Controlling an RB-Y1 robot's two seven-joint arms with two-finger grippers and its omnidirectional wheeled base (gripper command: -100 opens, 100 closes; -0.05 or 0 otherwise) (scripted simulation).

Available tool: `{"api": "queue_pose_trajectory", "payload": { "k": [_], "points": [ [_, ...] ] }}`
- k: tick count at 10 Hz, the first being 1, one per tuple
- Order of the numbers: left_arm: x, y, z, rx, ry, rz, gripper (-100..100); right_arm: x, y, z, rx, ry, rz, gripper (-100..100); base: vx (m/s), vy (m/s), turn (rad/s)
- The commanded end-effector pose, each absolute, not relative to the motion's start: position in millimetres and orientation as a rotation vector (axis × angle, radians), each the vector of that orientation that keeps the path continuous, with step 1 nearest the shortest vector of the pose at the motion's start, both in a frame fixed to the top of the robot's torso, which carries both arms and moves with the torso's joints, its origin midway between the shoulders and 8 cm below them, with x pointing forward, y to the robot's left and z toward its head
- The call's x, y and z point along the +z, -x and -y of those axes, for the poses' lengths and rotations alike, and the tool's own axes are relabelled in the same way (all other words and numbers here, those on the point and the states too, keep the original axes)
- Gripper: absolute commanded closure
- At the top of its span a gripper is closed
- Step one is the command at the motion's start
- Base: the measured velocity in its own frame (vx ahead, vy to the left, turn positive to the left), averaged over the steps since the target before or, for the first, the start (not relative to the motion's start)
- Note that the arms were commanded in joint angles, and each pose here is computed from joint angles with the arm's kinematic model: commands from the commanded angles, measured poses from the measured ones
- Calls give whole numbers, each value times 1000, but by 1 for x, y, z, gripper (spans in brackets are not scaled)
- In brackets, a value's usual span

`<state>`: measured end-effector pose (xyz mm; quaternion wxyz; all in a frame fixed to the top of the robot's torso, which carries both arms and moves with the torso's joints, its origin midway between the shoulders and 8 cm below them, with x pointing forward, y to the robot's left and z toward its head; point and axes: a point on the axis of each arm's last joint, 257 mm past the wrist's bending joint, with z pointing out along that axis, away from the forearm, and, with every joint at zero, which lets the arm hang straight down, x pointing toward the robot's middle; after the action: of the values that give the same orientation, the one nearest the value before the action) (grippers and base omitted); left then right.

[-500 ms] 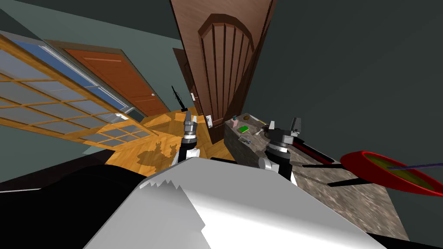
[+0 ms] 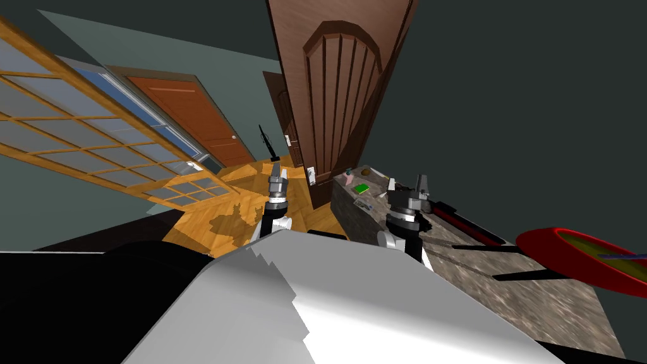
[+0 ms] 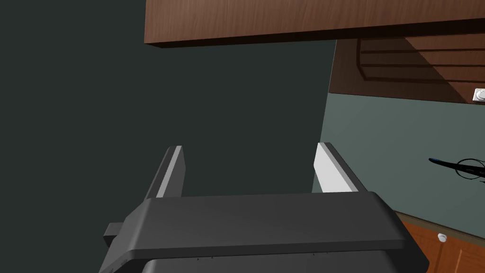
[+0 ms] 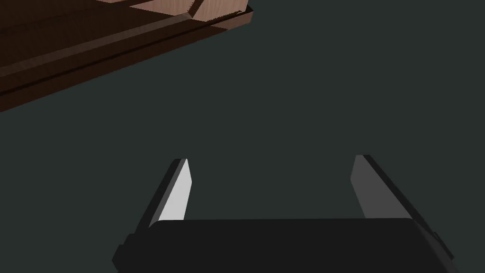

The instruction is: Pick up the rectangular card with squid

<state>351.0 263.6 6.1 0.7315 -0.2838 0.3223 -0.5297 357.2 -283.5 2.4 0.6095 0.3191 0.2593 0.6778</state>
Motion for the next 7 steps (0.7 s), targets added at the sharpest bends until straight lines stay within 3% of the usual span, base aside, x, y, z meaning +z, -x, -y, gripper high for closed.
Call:
{"api": "queue_pose_trajectory", "payload": {
  "k": [1, 7],
  "points": [
    [6, -351, -264, -1166, 625, -709, 0, -8, -362, 282, 1623, -771, -600, -100, -48, 65, 178],
    [6, -351, -264, -1166, 625, -709, 0, -33, -372, 281, 1796, -889, -567, -100, -45, 51, 98]
  ]
}}
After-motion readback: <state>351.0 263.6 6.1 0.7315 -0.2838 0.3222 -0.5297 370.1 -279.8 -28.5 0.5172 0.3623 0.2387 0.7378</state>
